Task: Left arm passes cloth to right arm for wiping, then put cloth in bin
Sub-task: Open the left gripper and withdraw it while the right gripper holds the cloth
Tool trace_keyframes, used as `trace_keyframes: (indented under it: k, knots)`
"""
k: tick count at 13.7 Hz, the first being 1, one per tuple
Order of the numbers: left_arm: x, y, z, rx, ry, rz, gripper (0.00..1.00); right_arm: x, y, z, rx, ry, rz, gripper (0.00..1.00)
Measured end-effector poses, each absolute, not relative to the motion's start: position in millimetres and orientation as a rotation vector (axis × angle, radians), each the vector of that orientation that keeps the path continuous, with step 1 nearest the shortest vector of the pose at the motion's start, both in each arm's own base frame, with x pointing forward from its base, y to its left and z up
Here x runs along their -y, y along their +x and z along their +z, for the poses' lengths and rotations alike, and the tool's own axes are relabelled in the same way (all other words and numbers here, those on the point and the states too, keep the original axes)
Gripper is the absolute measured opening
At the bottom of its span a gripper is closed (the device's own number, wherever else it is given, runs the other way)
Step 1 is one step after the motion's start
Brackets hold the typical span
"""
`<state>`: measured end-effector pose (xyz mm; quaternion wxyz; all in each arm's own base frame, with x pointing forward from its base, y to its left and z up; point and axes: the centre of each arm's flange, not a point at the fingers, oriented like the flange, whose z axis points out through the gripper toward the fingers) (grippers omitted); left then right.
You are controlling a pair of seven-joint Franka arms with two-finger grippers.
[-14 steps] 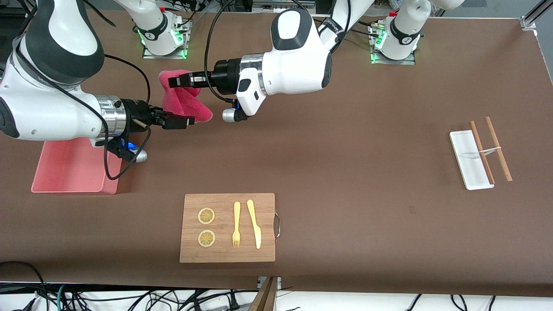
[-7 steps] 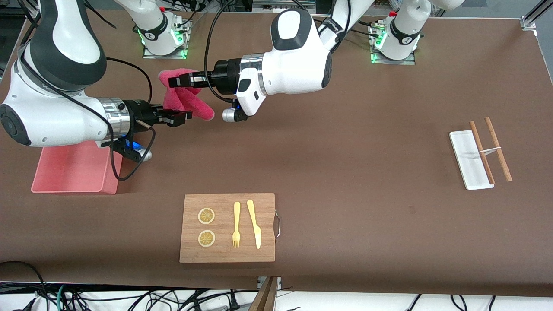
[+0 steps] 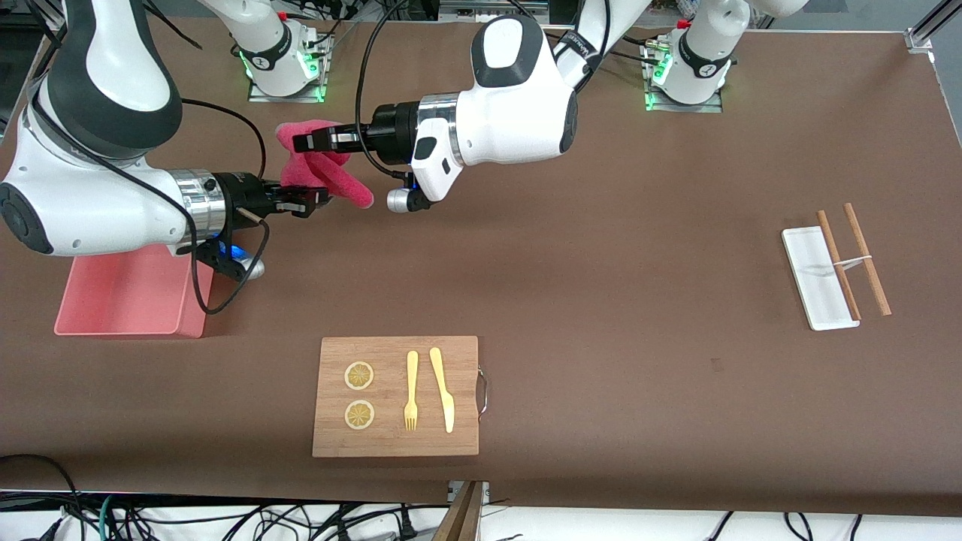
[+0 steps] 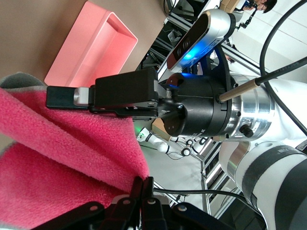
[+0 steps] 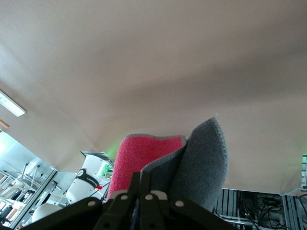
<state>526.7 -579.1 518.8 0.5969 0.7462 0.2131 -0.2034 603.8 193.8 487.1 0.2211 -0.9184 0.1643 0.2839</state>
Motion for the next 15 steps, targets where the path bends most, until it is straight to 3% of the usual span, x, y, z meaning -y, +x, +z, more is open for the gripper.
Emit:
trace_keyframes:
  k: [15]
  knots:
    - [576.8, 529.5, 518.1, -0.5, 1.732, -0.466, 0.02, -193.2, 605.6, 481.0, -0.459, -2.536, 0.797, 0.02]
